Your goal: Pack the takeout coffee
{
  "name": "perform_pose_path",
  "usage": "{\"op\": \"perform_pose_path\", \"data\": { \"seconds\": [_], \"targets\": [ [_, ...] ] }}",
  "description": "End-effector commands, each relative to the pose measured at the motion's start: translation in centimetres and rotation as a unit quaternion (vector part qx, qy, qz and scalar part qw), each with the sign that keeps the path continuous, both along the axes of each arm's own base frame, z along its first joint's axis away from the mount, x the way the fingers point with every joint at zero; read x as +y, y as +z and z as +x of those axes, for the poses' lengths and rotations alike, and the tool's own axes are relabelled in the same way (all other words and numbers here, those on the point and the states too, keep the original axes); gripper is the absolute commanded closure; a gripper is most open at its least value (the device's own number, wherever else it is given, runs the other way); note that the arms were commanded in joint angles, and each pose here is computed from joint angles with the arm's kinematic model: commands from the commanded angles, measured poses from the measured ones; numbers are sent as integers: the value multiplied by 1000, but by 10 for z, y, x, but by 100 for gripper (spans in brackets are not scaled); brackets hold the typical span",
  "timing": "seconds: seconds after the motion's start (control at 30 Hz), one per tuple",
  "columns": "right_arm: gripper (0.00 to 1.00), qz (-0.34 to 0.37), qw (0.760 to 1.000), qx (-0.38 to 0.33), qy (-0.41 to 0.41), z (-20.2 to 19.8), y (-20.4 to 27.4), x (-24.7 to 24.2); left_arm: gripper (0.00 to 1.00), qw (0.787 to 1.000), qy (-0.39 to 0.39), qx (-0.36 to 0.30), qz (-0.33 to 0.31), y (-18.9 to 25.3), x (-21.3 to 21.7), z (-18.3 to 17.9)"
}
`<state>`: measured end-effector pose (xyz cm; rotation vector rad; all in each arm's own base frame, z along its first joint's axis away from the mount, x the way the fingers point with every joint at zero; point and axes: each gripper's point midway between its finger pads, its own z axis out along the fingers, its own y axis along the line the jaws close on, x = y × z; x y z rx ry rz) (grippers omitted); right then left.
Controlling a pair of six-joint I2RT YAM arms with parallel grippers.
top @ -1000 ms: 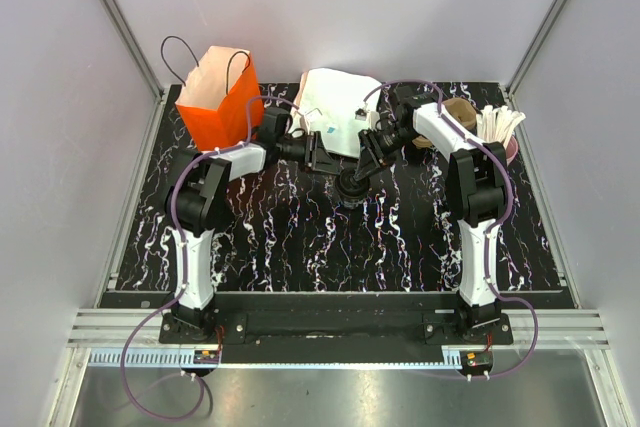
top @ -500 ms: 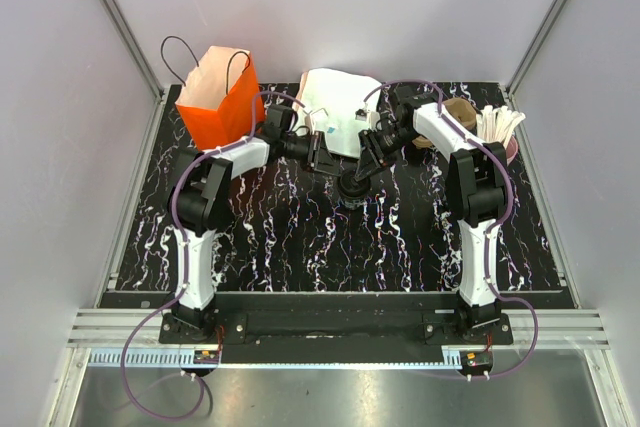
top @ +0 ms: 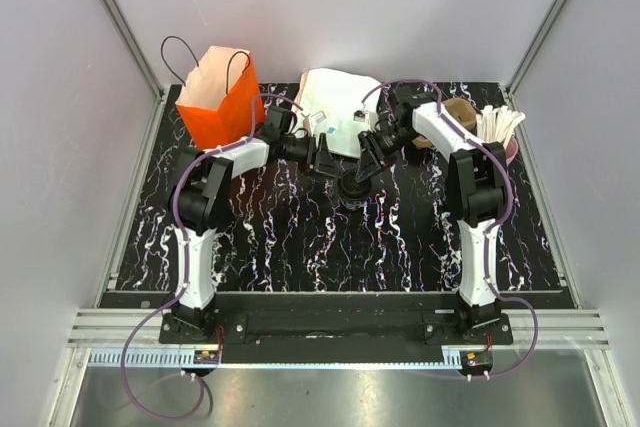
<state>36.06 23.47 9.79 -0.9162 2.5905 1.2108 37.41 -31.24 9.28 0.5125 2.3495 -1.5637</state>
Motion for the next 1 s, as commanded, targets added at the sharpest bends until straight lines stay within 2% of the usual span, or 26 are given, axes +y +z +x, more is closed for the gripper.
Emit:
{"op": "perform_pose_path", "data": {
  "seconds": [0.0,0.23,0.43,0.67,0.97],
  "targets": [
    [84,-19,998,-8,55,-11,-11,5,41,999,16,-35,2,13,4,12],
    [84,-23,997,5,79,-21,-18,10,41,1000,7,-18,-11,9,-3,6],
    [84,-22,996,14,84,-22,-20,11,41,998,0,-39,-54,31,-10,7],
    [84,-20,996,13,90,-20,-18,13,45,999,-6,-29,-21,10,-12,2],
    [84,-44,996,11,79,-13,-24,8,59,999,-25,-17,23,-19,-4,-17]
  ]
}}
